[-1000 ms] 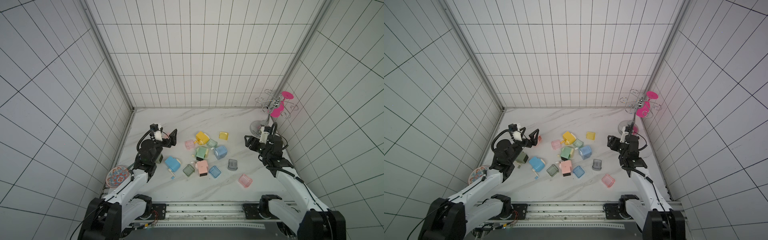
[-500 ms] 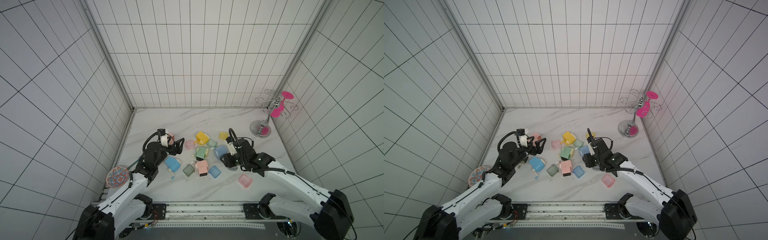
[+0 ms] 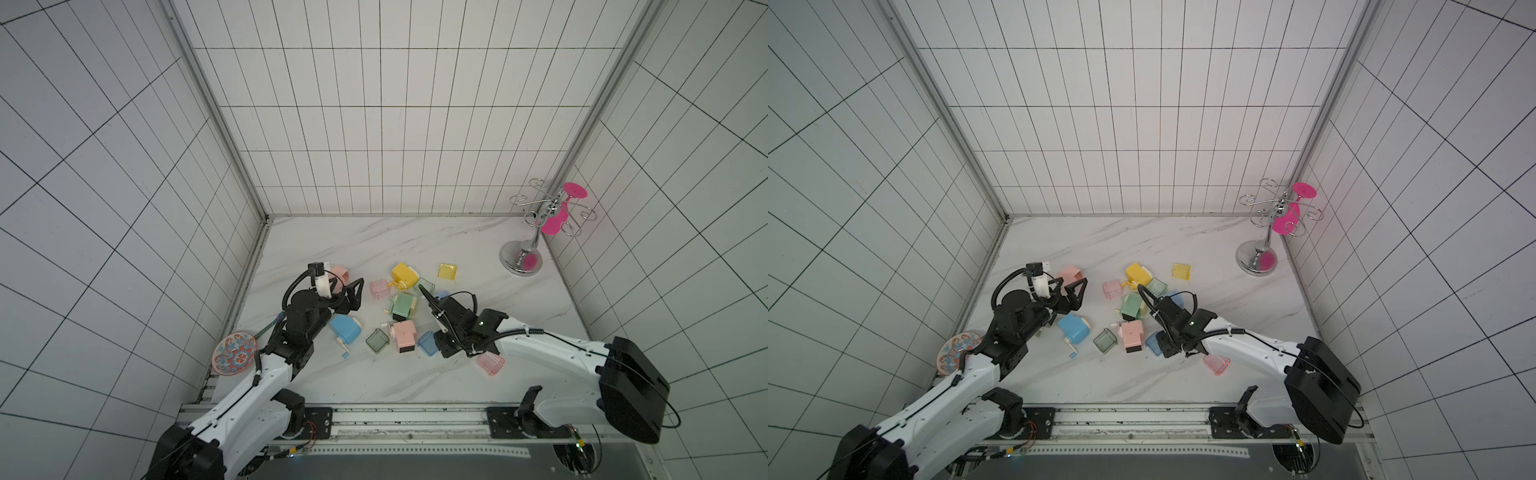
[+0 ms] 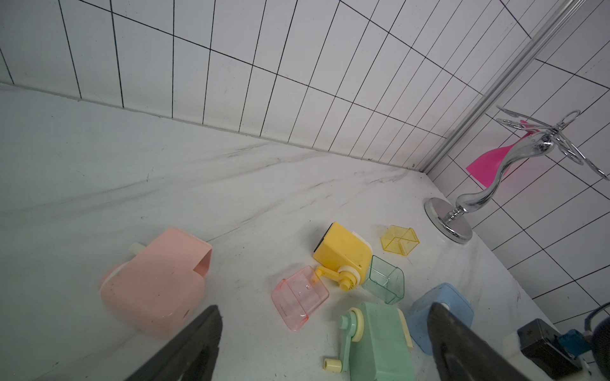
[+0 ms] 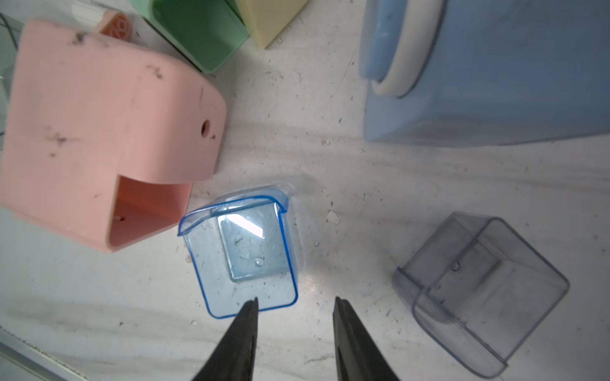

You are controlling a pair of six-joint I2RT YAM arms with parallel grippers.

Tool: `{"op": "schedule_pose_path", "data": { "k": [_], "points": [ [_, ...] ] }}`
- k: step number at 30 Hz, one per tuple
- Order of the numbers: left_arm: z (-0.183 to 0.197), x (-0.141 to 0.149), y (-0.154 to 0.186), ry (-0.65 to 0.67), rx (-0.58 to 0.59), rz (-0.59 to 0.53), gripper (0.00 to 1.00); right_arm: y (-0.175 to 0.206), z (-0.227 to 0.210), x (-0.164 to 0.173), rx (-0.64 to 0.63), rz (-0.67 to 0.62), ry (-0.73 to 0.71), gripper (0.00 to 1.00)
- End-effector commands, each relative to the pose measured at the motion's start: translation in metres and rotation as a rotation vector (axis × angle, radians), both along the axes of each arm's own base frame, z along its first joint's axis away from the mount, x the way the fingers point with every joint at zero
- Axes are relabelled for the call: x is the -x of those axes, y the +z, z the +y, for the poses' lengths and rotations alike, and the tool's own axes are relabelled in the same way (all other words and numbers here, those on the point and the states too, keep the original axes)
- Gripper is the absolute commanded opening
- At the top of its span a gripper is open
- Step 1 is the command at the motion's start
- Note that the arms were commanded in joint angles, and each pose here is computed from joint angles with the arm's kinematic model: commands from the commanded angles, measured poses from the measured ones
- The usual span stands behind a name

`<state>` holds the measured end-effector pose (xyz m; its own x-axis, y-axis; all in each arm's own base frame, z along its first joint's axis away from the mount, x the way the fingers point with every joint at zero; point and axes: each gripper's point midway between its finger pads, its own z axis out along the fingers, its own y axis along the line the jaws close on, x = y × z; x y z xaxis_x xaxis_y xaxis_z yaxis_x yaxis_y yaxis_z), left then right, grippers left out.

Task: Put the tray back into the pencil sharpener
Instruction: Adjust the pencil sharpener at the center of the board.

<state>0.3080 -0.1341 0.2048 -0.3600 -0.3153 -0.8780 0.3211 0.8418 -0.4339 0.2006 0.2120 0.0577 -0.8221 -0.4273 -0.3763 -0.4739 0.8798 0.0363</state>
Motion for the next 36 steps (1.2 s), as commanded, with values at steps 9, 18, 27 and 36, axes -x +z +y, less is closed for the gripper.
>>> {"op": "schedule_pose_path", "data": {
  "k": [9,18,27,36],
  "points": [
    [0.008,0.007,-0.004,0.029,0.008,-0.004,0.98,-0.004,0.029,-0.025,-0.023,-0.046,-0.03,0.26],
    [0.009,0.009,0.003,0.026,0.017,-0.023,0.98,-0.013,0.025,-0.021,0.009,-0.036,-0.095,0.06],
    [0.009,0.015,0.016,0.021,0.064,-0.046,0.98,0.023,-0.013,0.004,-0.059,-0.116,-0.539,0.02],
    [0.021,0.02,0.015,0.087,0.126,-0.041,0.97,0.009,-0.013,0.041,-0.039,-0.027,-0.931,0.06]
  ]
}}
